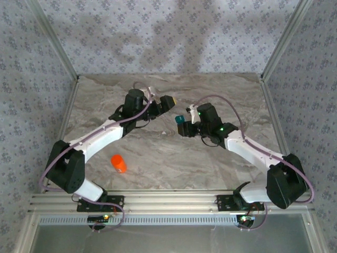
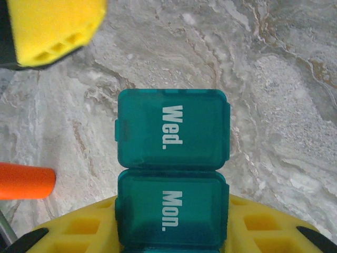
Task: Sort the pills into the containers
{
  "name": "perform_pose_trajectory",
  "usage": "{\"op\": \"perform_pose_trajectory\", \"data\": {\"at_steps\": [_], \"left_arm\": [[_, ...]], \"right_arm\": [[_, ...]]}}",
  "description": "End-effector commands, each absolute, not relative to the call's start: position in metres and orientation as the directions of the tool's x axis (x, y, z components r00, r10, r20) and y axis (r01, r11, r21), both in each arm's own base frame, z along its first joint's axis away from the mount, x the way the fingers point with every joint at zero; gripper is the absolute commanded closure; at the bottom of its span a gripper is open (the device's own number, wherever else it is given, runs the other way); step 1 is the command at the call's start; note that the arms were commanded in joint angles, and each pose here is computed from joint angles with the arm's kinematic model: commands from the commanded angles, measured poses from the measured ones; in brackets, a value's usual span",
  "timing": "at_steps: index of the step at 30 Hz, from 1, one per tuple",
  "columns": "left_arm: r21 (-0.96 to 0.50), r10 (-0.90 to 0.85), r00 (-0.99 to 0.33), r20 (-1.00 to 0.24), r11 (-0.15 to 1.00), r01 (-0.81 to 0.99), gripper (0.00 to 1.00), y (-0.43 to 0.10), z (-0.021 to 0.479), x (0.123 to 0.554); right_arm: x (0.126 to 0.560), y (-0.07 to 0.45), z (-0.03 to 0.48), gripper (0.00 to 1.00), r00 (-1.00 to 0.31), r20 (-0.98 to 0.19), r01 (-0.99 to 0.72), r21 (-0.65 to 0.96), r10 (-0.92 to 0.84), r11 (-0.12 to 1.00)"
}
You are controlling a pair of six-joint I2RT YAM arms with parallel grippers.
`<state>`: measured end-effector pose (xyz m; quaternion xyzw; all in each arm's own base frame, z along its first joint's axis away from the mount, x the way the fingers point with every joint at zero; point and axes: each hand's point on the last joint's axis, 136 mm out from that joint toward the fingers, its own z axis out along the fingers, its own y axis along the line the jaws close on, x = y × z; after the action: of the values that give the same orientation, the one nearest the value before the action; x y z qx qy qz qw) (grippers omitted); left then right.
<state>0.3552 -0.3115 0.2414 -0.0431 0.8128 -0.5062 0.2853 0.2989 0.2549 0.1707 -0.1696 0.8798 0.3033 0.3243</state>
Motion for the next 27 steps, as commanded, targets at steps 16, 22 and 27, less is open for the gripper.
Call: {"op": "perform_pose_trajectory", "data": {"at_steps": [16,22,27], "left_arm": [[-0.899,-0.353,-0.857,-0.375,0.364,0.243,0.02,-0.328,0.259,0.320],[-0.906,-0.353,-0.859,-0.370,0.343,0.250,0.02,-0.334,0.265,0.317],[-0.912,-0.356,-0.860,-0.365,0.325,0.252,0.02,-0.337,0.269,0.316]], "right_arm": [[0.318,0.261,0.184,0.80,-0.704,-0.707,-0.490,0.409,-0.072,0.770],[0.322,0.262,0.183,0.80,-0.705,-0.707,-0.480,0.414,-0.060,0.773],[0.323,0.263,0.182,0.80,-0.707,-0.705,-0.475,0.417,-0.054,0.775]]}}
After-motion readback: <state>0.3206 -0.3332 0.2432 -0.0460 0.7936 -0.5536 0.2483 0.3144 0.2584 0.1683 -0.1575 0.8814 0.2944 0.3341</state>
